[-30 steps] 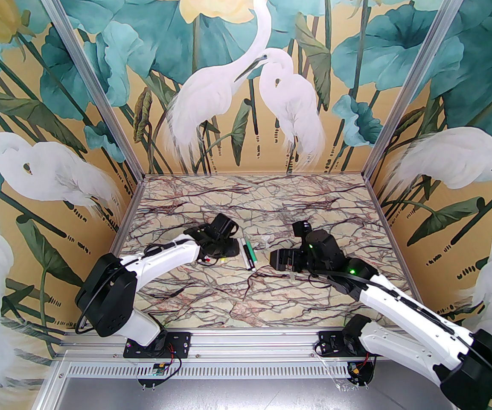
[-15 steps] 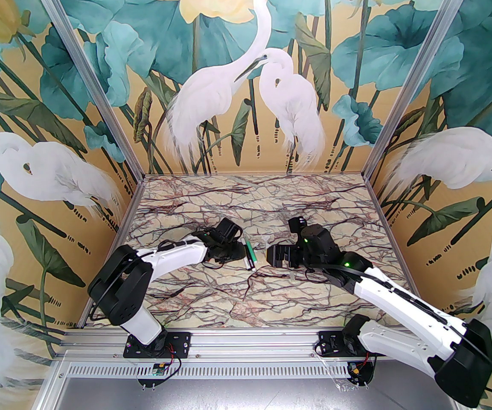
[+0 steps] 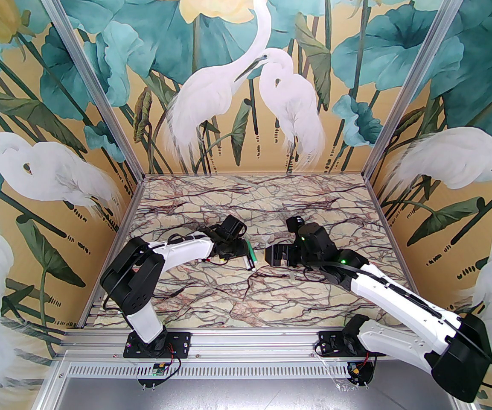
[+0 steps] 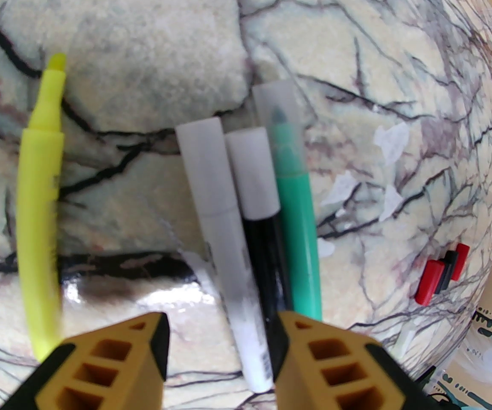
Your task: Open the pen caps
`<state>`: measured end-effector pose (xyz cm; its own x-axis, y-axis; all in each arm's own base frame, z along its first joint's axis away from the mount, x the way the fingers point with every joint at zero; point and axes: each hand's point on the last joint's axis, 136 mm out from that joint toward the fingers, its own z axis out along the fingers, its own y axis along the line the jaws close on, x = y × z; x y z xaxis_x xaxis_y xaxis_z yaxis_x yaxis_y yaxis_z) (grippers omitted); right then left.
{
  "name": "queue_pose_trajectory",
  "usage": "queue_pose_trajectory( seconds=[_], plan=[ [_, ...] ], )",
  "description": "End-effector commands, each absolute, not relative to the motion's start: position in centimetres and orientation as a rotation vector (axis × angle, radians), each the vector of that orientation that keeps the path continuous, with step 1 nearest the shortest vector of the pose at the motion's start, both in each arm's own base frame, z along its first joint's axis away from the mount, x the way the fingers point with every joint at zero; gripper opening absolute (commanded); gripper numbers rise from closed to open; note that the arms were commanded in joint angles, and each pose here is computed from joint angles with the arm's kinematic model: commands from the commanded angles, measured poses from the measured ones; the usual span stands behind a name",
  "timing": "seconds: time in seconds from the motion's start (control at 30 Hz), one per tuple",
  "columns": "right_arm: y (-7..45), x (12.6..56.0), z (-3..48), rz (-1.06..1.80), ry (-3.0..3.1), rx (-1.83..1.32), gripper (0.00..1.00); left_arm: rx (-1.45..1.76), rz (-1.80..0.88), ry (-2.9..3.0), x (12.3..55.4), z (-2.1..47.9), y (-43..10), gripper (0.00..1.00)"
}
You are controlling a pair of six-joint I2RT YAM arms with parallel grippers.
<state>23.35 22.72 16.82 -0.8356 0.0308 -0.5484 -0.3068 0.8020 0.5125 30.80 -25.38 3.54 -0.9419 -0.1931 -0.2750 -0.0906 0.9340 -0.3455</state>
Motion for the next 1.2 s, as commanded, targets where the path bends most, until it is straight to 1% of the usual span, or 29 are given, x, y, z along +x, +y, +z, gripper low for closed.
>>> queue_pose_trajectory(
  seconds=[0.0,0.17,0.33,0.6,1.17],
  plan=[
    [23.2,23.4,17.8,0.831,2.411,-0.243,1.00,-0.188,-0.516,2.779,31.4,3.6,-26.6,0.45],
    [23.1,23.4,17.6,0.829,2.413,-0.234,1.00,-0.183,-0.498,2.799,31.2,2.8,-26.5,0.43],
    [23.1,23.3,17.2,0.837,2.417,-0.222,1.00,-0.182,-0.433,2.819,30.8,2.3,-25.6,0.39],
    [23.1,23.2,16.9,0.840,2.419,-0.214,0.99,-0.155,-0.353,2.843,30.3,2.1,-24.4,0.36],
    [22.7,22.9,16.4,0.831,2.427,-0.207,0.99,-0.151,-0.511,2.824,31.3,2.4,-27.0,0.38]
  ],
)
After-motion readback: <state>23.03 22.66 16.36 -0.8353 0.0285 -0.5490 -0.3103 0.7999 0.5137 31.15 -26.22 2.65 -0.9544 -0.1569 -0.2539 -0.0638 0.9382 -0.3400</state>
